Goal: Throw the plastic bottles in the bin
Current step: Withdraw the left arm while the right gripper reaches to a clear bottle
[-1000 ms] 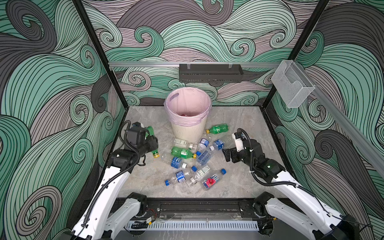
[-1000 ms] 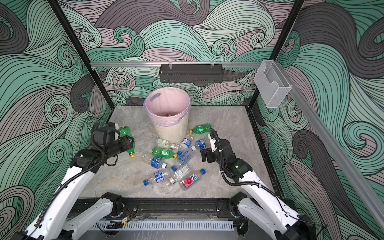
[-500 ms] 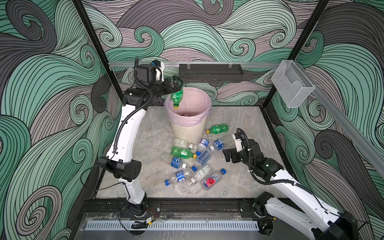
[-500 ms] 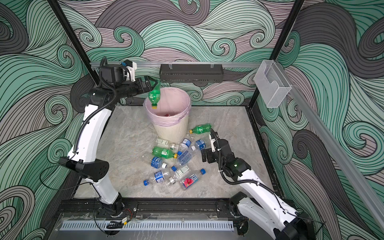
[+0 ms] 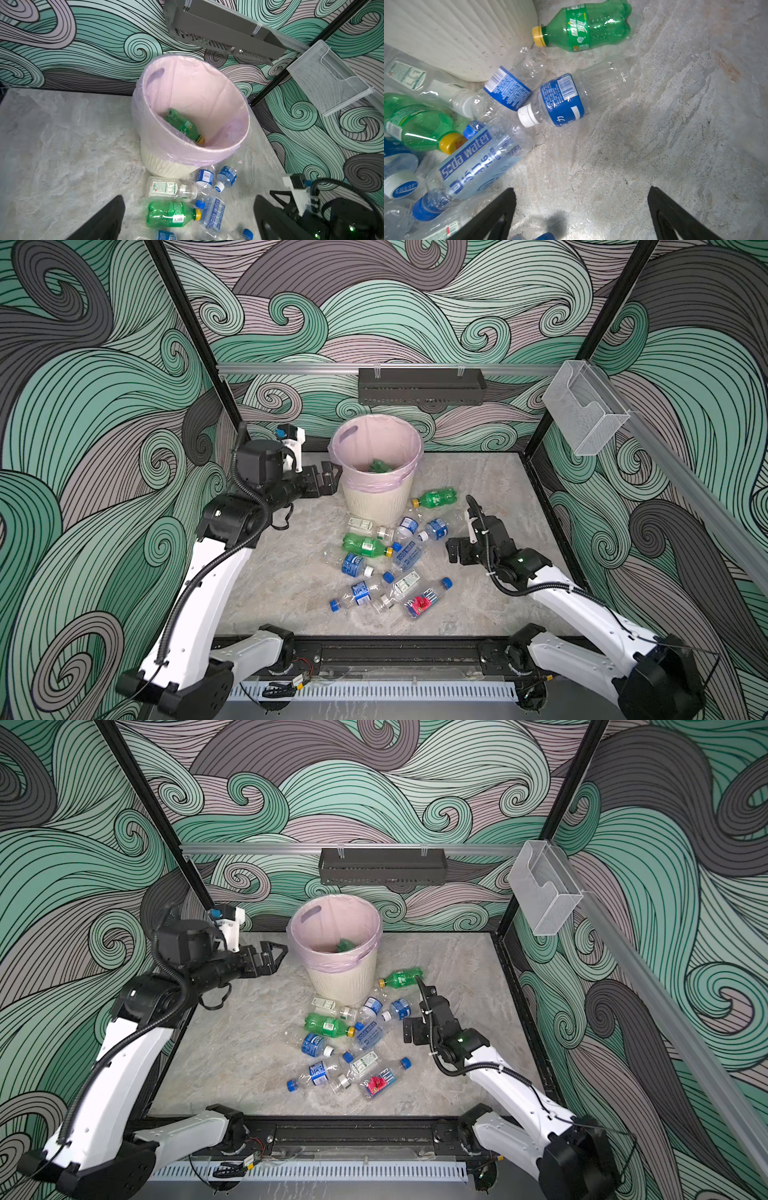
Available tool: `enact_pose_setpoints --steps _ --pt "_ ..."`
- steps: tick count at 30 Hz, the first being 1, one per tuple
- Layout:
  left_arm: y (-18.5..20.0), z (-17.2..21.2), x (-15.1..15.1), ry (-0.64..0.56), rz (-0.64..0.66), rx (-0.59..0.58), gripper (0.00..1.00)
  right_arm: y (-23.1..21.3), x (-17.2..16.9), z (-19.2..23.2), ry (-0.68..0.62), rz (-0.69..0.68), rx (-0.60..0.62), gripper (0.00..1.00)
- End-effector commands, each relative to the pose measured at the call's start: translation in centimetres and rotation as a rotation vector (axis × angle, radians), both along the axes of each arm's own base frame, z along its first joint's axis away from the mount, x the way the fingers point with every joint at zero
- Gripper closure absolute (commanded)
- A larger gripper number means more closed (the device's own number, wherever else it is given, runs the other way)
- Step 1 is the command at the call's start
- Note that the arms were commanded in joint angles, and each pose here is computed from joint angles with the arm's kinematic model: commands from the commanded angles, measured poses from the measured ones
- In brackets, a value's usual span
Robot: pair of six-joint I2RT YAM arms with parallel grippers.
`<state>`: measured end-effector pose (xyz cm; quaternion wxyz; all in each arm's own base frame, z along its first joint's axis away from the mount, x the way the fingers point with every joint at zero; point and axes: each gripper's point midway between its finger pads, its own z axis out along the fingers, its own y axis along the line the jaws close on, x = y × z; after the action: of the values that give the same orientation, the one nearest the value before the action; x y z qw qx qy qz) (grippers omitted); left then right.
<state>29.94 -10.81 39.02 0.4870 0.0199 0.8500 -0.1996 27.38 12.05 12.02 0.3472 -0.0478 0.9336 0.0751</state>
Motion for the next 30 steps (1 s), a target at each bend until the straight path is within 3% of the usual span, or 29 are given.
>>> enact_pose_setpoints --steps 1,6,13,21,30 --pt "2.1 -4.1 -0.7 0.052 0.055 0.121 0.01 -0.2 1.8 1.2 -0.053 -0.143 0.097 0.02" --pt "3.6 -8.5 -3.3 0.088 0.099 0.142 0.01 -0.7 3.0 0.7 -0.056 -0.275 0.142 0.04" --pt "4.4 -12.3 -5.5 0.123 0.118 0.137 0.01 0.8 6.0 0.0 -0.035 -0.338 0.190 0.03" --pt "4.8 -13.5 -6.8 0.132 0.136 0.117 0.01 2.6 9.2 -2.4 0.013 -0.377 0.199 0.01" --pt "5.3 -14.8 -7.4 0.169 0.157 0.128 0.01 1.3 10.4 -6.1 0.089 -0.431 0.178 0.03"
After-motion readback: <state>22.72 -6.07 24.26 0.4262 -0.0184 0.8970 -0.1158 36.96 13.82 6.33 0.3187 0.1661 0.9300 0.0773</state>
